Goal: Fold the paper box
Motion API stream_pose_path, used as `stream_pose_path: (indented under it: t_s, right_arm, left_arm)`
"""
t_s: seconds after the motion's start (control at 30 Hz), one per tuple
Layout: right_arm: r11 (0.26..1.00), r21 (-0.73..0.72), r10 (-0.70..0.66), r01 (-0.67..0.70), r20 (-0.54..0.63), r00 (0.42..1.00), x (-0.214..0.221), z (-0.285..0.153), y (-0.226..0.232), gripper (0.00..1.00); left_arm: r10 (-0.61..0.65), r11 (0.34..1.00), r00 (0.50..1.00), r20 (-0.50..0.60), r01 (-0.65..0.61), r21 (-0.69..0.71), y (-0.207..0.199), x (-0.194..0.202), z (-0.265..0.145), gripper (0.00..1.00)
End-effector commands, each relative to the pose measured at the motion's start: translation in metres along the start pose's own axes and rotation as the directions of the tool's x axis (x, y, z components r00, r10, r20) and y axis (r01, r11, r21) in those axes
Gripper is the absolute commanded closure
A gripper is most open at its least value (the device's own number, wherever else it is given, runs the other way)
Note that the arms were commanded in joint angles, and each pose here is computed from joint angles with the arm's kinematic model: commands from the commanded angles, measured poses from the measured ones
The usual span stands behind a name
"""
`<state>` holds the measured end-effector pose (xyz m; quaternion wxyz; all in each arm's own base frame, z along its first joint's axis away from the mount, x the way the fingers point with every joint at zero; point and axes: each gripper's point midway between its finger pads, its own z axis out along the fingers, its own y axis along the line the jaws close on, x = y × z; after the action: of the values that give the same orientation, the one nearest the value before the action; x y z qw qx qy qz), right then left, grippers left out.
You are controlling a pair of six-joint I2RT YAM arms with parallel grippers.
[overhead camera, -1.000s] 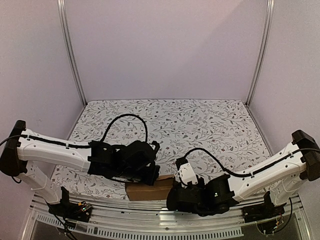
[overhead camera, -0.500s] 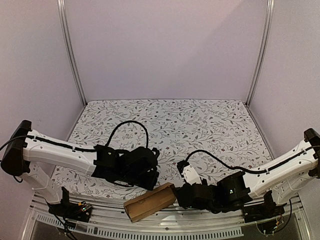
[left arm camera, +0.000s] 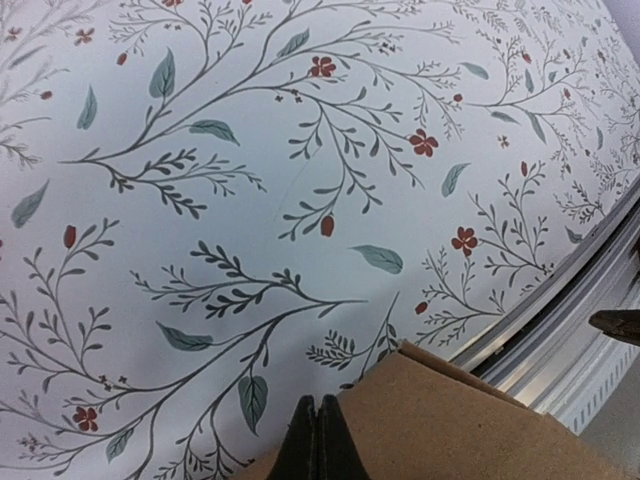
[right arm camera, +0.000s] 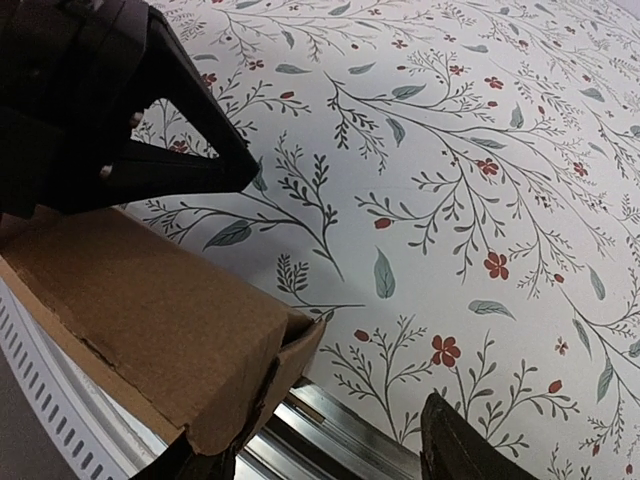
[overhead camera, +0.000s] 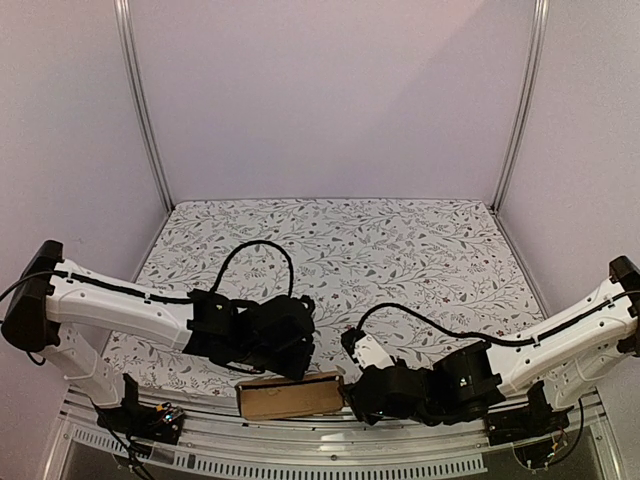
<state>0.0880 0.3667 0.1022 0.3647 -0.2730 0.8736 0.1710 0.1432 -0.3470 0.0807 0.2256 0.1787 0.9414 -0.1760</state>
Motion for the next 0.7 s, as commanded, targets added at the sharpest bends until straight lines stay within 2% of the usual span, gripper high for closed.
stream_pose_path:
  t_s: [0.0,0.23,0.67]
  right_arm:
    - [0.998,-0.050,-0.032,0.032,0.001,0.999,-0.009,-0.011,0.010,0.37]
    - [0.995,-0.092,-0.033,0.035,0.024,0.999,-0.021,-0.027,0.013,0.37]
    - [0.981,-0.167,-0.094,0.093,0.004,0.996,-0.008,-0.040,0.035,0.37]
  left_arm:
    - [-0.010,0.999,1.000,0.011,0.010,-0.033,0.012,-0.003,-0.004,1.00]
    - [-0.012,0.999,1.000,0.005,0.013,-0.050,0.018,-0.002,-0.002,1.00]
    - [-0.019,0.998,1.000,0.005,0.019,-0.062,0.024,-0.003,-0.002,1.00]
